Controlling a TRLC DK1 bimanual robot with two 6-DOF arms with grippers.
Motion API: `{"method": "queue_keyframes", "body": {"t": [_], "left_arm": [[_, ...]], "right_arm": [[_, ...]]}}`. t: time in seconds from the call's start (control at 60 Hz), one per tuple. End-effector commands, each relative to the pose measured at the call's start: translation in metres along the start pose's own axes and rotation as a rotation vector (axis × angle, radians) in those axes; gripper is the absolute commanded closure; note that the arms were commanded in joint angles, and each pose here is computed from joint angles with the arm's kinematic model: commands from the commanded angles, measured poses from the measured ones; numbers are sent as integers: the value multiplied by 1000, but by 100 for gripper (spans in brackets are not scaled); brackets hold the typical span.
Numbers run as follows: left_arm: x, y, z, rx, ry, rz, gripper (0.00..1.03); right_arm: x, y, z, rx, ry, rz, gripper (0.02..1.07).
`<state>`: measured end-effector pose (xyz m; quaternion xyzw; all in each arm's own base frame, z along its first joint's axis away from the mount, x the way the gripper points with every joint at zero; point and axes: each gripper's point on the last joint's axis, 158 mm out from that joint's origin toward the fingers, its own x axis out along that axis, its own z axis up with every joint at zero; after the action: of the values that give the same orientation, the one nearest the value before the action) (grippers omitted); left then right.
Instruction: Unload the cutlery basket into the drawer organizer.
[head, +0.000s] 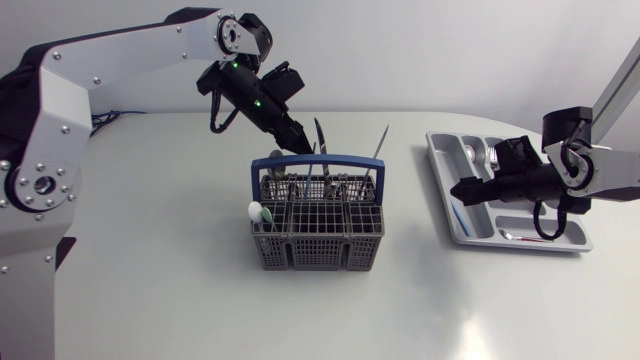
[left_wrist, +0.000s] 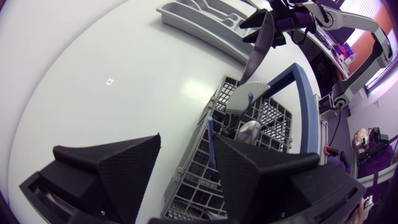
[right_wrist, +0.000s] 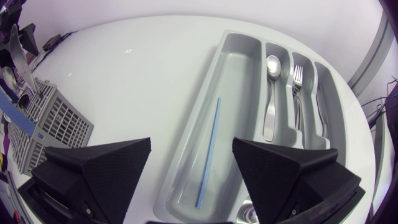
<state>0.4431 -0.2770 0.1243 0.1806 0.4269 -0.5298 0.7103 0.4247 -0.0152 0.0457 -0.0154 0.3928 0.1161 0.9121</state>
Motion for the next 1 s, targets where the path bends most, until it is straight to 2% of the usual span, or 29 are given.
{"method": "queue_keyframes", "body": {"t": [0.0,0.2,0.3,0.483,0.533,0.583,0.85,0.983], "left_arm": [[-6,-12,5,2,-17,9,31],[-2,-19,3,7,-13,0,31],[0,-21,3,10,-16,0,39],[0,-21,3,10,-16,10,66],[0,-21,3,3,-16,12,79],[0,-21,3,0,-18,13,86],[-2,-31,2,14,-24,12,89],[-17,-36,5,25,-42,27,89]], "right_arm": [[-1,6,-8,-10,11,7,13],[-2,9,-8,-20,10,10,13],[-2,9,-9,-22,12,10,13],[-3,10,-10,-32,10,10,13],[-4,11,-9,-35,9,10,13],[-4,11,-9,-38,8,11,13],[-9,16,-7,-50,-3,14,13],[-9,19,-8,-54,-1,19,13]]}}
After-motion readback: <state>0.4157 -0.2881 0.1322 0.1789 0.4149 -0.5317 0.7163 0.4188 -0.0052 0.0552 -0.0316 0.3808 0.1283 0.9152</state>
